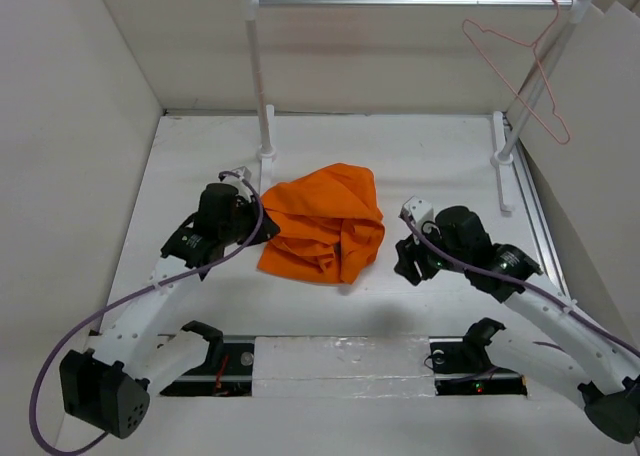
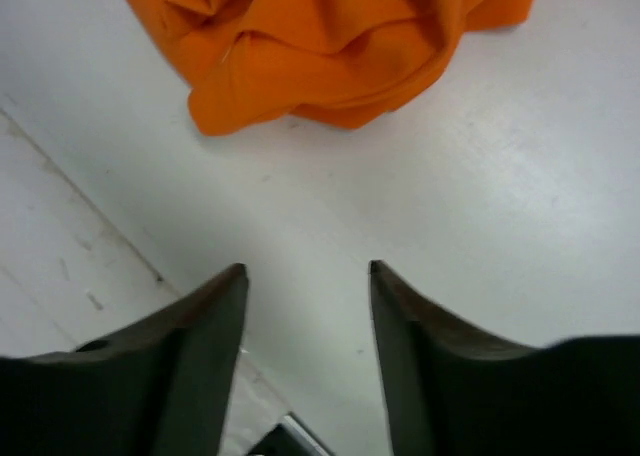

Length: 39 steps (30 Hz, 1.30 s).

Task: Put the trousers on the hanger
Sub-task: Flatten out the trousers at the center of the board.

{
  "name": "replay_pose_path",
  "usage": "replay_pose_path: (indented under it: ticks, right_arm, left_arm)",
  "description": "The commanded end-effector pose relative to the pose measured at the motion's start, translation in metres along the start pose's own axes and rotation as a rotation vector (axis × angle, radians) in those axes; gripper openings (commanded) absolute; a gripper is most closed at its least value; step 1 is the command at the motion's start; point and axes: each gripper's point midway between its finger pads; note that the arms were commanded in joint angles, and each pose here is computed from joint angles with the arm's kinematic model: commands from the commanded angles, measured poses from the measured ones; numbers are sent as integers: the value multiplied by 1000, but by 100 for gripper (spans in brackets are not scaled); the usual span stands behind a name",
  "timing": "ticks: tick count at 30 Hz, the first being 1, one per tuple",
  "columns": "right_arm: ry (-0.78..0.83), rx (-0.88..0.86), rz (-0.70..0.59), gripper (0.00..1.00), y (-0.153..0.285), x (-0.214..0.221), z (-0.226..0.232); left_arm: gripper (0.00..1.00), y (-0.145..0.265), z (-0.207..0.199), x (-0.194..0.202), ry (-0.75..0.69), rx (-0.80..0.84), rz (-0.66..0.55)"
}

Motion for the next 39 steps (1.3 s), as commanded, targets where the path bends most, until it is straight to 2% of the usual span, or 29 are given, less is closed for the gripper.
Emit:
replay_pose_path:
  ticks: [1, 3, 6, 8, 9, 12, 15, 17, 20, 23, 25, 26, 27, 28, 29, 30, 32, 33, 34, 35, 36, 37, 38, 39]
  right_arm:
    - [-46, -97, -164, 64, -11, -30, 22]
    - [-77, -140, -196, 71, -22, -35, 30]
    - [-136, -196, -210, 73, -49, -28, 44]
    - [-173, -190, -214, 73, -67, -23, 43]
    - [-187, -187, -212, 76, -71, -23, 42]
    - [-203, -156, -200, 78, -88, -27, 35]
    - [-224, -157, -173, 77, -105, -29, 33]
    - [-240, -162, -217, 77, -110, -39, 32]
    - [-274, -155, -209, 74, -122, -34, 32]
    - [-292, -124, -196, 65, -130, -28, 27]
    - [-292, -118, -202, 47, -133, -30, 25]
    - [-294, -98, -206, 32, -134, -31, 21]
    - [-289, -84, -204, 20, -133, -34, 18]
    - [-278, -27, -209, 0, -126, -40, 8]
    - [-280, -27, -191, 0, -125, -40, 8]
    - [-248, -7, -183, 0, -119, -42, 4]
    - [-193, 61, -159, 0, -90, -46, -4]
    - [-144, 95, -188, 0, -70, -65, -12]
    - [-125, 153, -195, 0, -55, -71, -22]
    - [-97, 171, -142, 0, -38, -64, -24]
    - [-49, 210, -212, 0, -4, -91, -33]
    - [-27, 252, -215, 0, 15, -98, -40]
    - [-2, 266, -159, 0, 33, -89, -41]
    - [53, 285, -164, 0, 51, -97, -45]
  left_arm:
    - [27, 3, -2, -25, 24, -52, -141]
    - [44, -8, 15, -6, 57, -75, -99]
    - [48, -28, 46, 42, 106, -116, 22]
    - [56, -32, 40, 45, 91, -109, -18]
    - [62, -33, 31, 46, 101, -99, -23]
    - [72, -46, 17, 59, 47, -157, -3]
    - [75, -66, 23, 67, 70, -205, 8]
    - [76, -77, 19, 67, 85, -180, -4]
    - [75, -95, 28, 75, 96, -216, 17]
    - [68, -108, 34, 78, 105, -235, 13]
    - [62, -113, 41, 81, 111, -261, 12]
    - [58, -114, 43, 81, 111, -270, 11]
    - [45, -118, 40, 77, 114, -256, -14]
    - [20, -120, 48, 69, 140, -287, -35]
    - [20, -119, 51, 69, 137, -304, -38]
    - [0, -117, 54, 62, 155, -326, -51]
    - [0, -100, 55, 41, 143, -362, -122]
    - [0, -91, 43, 25, 138, -347, -170]
    - [0, -74, 35, 6, 137, -330, -228]
    - [0, -58, 46, -6, 130, -392, -272]
    - [0, -45, 39, -22, 136, -381, -314]
    - [0, -25, 33, -37, 149, -354, -366]
    - [0, -7, 46, -51, 151, -404, -413]
    - [0, 9, 44, -66, 164, -397, -462]
Point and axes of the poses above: each gripper's point midway between its finger pads, its own y axis back along the fingers, its own z axis along the line the jaws close on, x = y × z, and after that the axes turned 12 degrees about y, right-handed
